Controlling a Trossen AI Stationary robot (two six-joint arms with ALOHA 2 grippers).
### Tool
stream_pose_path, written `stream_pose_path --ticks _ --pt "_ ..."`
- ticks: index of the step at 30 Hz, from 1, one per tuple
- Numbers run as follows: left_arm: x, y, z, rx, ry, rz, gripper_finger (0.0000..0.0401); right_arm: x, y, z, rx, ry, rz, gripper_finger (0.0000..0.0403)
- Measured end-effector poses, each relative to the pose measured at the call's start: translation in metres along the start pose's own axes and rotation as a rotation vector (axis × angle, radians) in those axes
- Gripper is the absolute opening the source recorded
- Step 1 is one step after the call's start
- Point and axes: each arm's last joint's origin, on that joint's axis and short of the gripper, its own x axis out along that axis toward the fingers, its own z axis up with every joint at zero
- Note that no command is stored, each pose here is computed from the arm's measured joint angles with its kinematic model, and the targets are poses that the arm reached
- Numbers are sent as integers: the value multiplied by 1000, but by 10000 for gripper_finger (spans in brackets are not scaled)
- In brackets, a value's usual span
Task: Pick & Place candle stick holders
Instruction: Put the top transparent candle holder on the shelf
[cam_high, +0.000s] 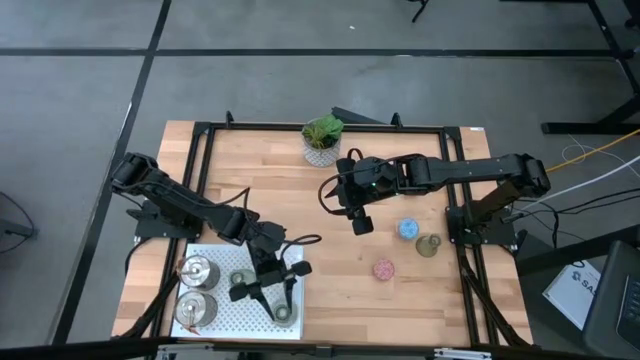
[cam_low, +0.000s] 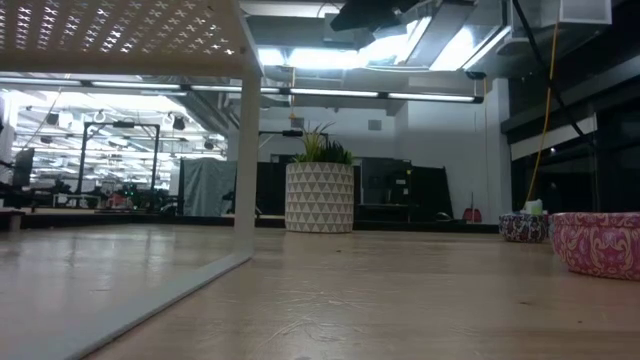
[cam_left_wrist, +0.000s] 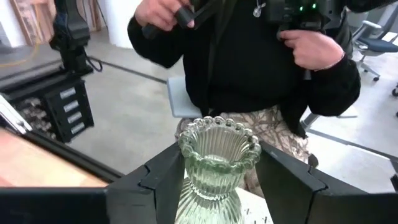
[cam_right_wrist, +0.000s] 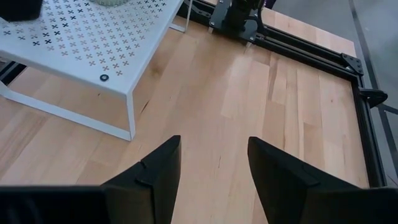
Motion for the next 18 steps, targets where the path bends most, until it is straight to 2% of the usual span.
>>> stream_pose_path --ticks 18 --pt "-5 -3 5 -40 -3 41 220 0 1 -2 1 22 7 187"
